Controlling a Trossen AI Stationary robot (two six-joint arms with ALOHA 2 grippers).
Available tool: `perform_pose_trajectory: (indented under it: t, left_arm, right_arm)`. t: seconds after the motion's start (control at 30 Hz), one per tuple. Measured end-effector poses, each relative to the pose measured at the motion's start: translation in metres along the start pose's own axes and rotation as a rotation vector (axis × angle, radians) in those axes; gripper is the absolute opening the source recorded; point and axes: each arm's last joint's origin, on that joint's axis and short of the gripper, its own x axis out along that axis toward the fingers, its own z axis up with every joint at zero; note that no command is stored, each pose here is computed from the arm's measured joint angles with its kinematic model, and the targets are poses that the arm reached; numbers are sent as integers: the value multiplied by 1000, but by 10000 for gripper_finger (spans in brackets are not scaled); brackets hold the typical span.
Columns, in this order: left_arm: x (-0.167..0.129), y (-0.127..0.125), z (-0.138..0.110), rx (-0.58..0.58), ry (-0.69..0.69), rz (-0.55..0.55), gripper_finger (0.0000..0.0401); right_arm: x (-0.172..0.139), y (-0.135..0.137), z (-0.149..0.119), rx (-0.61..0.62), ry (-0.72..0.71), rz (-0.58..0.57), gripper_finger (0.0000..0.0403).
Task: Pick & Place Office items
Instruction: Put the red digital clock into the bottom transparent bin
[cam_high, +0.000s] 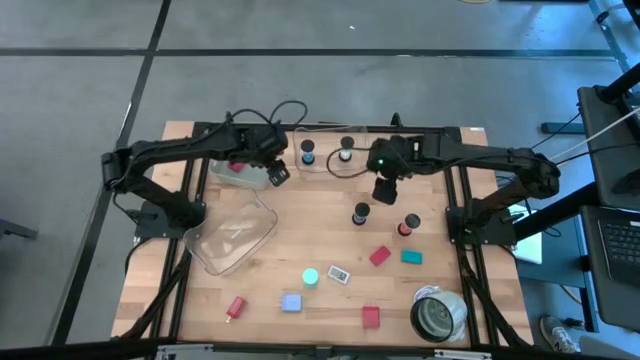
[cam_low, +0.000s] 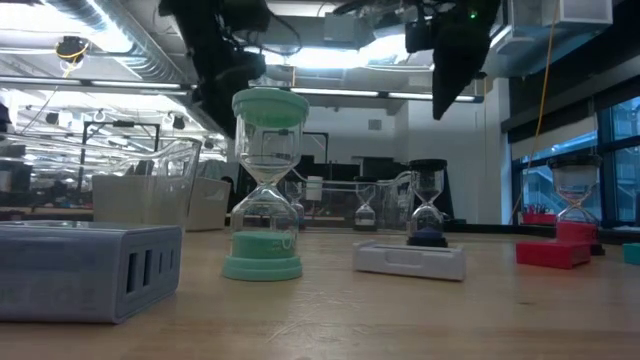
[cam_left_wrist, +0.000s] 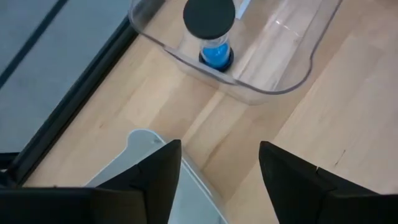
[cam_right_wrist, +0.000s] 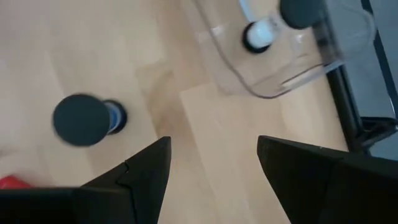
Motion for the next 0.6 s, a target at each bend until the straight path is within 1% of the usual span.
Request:
perform_pose_trajectory:
  t: [0.2,0.3,0.4,0.5,0.6]
  left_arm:
    - [-23,-12,-5,-17,-77,7,207]
    - [-37,-17,-9,-27,-127,11,207]
    - [-49,-22,-13,-41,-171,0,207]
    - [-60,-27,-16,-54,-210,-18,205]
    - [-67,-34,-17,-60,-253,-44,205]
  right_arm:
    - [-5,28,-10,-87,35,29,242]
    - [1,45,-21,-148,30,49,242]
    - [13,61,-37,-207,32,75,242]
    - [27,78,-51,-251,3,166,242]
    - [39,94,-60,-304,-51,306,242]
